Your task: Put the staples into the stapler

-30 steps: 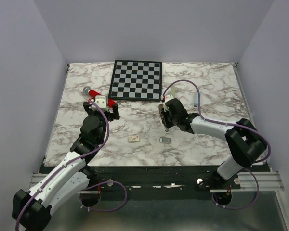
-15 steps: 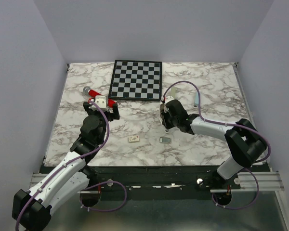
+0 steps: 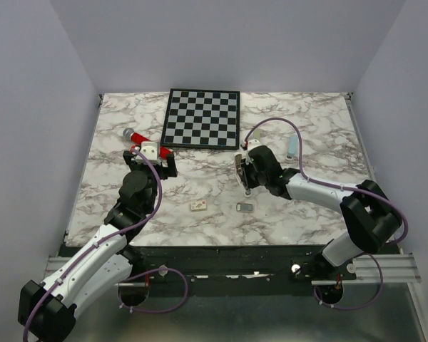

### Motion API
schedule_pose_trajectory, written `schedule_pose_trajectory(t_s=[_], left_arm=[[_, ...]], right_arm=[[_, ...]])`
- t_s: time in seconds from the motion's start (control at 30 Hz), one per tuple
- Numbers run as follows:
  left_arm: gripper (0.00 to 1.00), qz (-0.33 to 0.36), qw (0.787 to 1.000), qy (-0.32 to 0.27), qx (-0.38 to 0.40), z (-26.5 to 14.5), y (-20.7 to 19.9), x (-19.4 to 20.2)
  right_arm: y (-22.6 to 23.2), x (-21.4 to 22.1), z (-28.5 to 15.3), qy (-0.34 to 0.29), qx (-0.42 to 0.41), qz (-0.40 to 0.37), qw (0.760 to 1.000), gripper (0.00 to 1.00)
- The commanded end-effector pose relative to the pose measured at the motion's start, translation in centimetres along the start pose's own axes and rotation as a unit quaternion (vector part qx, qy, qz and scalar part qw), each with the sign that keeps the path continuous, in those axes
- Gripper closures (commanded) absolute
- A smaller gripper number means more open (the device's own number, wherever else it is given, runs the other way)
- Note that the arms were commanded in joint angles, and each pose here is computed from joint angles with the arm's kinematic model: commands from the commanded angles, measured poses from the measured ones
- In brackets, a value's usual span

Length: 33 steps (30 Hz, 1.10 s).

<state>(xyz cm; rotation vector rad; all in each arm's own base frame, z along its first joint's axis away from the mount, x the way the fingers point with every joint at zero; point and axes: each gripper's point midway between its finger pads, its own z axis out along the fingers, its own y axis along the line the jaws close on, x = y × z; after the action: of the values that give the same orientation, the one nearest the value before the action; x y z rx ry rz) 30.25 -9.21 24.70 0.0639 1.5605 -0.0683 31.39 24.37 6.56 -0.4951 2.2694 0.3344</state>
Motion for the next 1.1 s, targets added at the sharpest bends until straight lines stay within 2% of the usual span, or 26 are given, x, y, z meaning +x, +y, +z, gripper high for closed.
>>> schedule_pose_trajectory(t_s=[0.0, 1.07], left_arm=[[0.03, -0.004, 1.000, -0.006, -0.004, 0.0, 0.1, -0.1], [0.03, -0.008, 1.000, -0.011, 0.000, -0.2, 0.1, -0.4]], right_arm=[[-0.3, -2.2, -0.2, -0.036, 0.007, 0.000, 0.999, 0.92], [-0.8, 1.4, 1.1, -0.003, 0.009, 0.002, 1.000, 0.92]])
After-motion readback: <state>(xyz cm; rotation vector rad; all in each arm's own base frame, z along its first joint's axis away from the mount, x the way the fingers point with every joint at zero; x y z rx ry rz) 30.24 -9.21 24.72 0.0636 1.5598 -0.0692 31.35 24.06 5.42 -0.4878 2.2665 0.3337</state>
